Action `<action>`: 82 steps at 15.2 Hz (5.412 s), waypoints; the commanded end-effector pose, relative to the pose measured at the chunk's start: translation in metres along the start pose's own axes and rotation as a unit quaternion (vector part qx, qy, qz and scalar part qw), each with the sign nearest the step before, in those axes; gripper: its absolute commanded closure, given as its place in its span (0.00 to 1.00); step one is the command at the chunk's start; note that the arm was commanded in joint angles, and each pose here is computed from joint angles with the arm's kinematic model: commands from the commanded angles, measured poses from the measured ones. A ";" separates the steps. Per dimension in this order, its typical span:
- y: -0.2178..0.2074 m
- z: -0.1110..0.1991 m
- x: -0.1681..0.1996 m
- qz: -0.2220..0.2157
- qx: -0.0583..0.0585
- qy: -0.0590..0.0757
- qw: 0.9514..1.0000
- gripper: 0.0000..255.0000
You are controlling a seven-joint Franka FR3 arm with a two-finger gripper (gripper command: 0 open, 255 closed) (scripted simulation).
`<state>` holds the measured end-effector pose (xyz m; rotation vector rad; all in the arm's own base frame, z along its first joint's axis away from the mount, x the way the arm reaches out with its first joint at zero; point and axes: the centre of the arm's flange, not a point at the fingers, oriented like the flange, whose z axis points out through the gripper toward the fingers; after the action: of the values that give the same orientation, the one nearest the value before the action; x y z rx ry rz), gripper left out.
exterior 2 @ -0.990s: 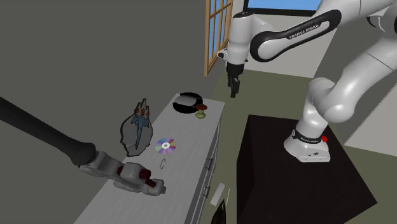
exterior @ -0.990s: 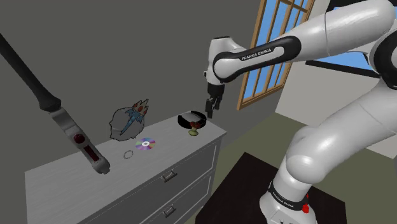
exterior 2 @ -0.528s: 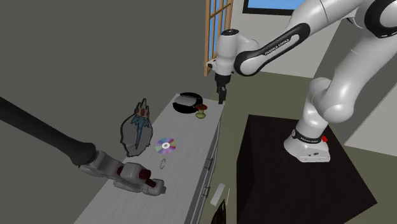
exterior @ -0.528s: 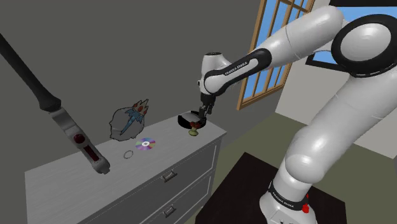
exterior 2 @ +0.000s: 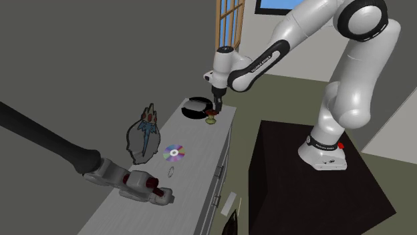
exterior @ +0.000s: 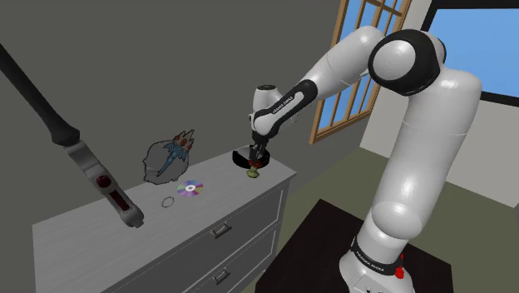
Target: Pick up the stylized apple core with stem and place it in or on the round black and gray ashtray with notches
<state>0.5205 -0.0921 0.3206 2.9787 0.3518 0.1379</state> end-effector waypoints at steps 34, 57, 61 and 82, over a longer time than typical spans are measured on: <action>0.013 0.010 0.013 -0.002 -0.004 0.005 1.000 1.00; 0.118 -0.068 0.067 -0.002 -0.004 0.005 1.000 1.00; 0.165 -0.069 0.091 -0.002 -0.004 0.005 1.000 1.00; 0.160 0.030 0.089 -0.002 -0.004 0.005 1.000 1.00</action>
<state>0.6447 -0.2289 0.3243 2.9710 0.3581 0.1513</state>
